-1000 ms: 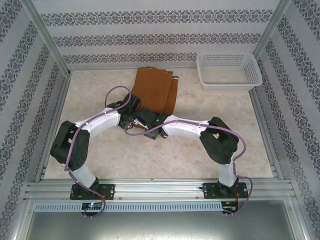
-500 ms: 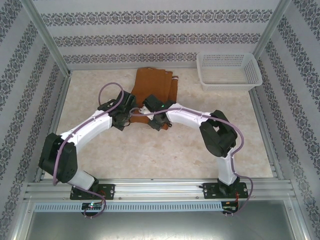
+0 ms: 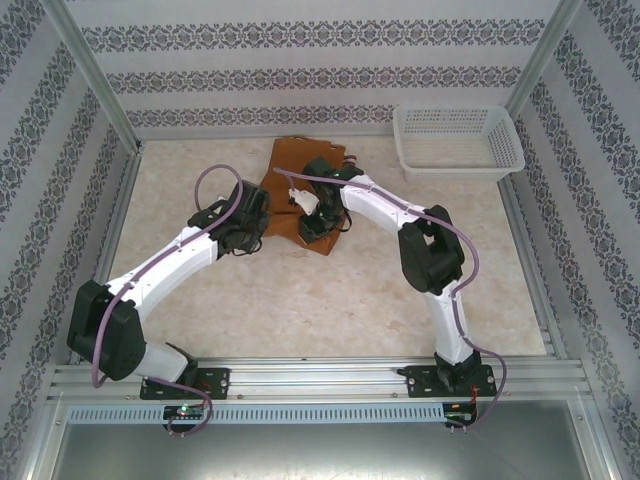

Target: Roll up the long pants

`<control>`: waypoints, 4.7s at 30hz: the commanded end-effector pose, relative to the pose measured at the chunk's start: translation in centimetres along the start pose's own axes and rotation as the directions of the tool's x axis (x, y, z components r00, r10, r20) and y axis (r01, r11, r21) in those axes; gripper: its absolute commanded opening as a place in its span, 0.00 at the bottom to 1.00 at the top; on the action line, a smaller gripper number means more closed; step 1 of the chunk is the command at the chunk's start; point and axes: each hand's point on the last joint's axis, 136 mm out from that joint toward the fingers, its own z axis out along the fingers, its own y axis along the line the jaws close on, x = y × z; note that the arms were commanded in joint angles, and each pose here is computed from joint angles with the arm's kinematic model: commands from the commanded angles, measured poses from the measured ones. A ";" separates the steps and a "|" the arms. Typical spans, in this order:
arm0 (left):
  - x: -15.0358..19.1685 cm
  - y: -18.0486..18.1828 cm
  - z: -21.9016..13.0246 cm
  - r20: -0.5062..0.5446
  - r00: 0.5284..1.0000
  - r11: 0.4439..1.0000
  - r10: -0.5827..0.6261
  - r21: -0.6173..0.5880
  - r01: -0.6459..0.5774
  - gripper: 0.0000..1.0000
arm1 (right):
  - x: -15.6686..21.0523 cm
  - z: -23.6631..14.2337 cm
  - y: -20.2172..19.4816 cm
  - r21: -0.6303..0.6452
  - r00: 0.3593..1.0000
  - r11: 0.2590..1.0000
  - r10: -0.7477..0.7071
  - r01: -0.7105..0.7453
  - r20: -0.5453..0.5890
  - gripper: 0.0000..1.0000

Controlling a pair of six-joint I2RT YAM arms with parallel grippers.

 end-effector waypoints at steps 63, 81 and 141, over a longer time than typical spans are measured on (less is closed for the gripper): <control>-6.2 5.2 16.0 0.074 0.993 0.911 0.091 -0.409 -0.053 0.00 | 4.3 -0.2 -3.2 0.066 0.979 0.983 0.179 -0.173 -0.098 0.71; -3.4 5.5 16.2 -0.043 0.999 0.932 0.029 -0.360 -0.042 0.00 | 0.3 -0.4 4.6 0.767 0.866 0.494 -0.474 0.409 -0.157 0.78; -3.3 1.1 0.8 -0.046 0.999 1.000 0.004 -0.024 -0.005 1.00 | -0.4 1.7 -3.2 0.373 0.992 0.923 -0.121 0.101 0.031 0.00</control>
